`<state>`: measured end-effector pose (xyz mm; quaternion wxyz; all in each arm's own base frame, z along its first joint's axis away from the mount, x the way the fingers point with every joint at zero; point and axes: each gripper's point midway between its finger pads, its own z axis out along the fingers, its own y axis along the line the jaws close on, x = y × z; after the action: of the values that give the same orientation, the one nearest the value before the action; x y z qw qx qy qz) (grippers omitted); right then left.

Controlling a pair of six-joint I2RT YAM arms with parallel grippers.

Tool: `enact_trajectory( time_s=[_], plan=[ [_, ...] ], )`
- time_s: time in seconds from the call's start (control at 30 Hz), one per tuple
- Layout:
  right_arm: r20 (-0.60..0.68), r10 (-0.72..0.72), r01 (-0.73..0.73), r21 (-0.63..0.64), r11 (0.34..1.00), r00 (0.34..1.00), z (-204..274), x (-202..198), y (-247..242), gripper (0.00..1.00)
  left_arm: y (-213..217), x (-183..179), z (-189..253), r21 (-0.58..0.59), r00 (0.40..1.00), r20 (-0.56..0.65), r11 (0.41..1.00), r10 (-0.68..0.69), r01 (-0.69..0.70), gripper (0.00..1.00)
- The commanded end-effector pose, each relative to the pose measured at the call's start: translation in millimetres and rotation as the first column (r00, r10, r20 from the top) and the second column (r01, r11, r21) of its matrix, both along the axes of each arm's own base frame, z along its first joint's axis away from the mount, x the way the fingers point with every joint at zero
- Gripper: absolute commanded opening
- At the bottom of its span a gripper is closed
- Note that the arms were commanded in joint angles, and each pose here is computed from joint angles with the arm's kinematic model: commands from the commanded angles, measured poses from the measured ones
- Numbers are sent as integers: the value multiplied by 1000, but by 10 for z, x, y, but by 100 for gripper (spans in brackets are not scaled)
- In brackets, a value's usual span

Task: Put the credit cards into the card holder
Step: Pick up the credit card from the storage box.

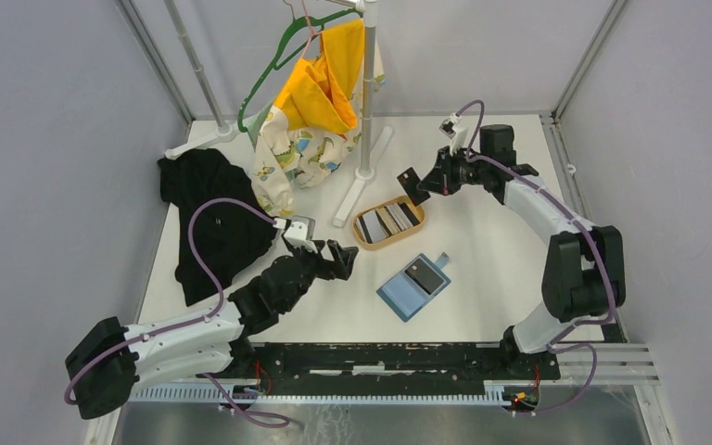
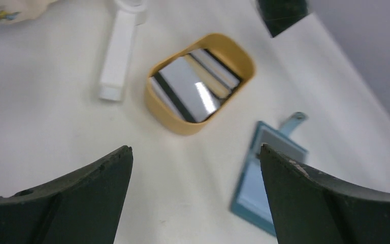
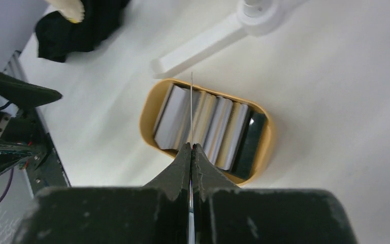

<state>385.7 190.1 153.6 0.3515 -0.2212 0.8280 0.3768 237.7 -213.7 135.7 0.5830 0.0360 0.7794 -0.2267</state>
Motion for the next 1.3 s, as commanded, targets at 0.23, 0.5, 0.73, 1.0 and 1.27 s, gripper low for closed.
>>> enact_trajectory(
  time_s=[0.23, 0.5, 0.73, 1.0, 1.27],
  plan=[
    [242, 305, -370, 300, 879, 921, 686, -1157, 263, 0, -724, -551, 977, -393, 890, 189, 799, -415, 456, 100],
    [411, 283, -442, 369, 818, 867, 856, -1682, 320, 0, -701, -608, 904, -428, 875, 247, 763, -417, 484, 100],
    [372, 374, -507, 381, 773, 850, 769, -1858, 527, 0, -866, -549, 1022, -437, 859, 277, 740, -430, 512, 92],
    [370, 426, -552, 375, 744, 826, 740, -1967, 629, 0, -1045, -534, 1029, -435, 836, 279, 713, -473, 549, 81],
    [362, 444, -562, 362, 744, 820, 688, -1979, 660, 0, -1132, -592, 1080, -412, 800, 298, 687, -520, 599, 19]
  ],
)
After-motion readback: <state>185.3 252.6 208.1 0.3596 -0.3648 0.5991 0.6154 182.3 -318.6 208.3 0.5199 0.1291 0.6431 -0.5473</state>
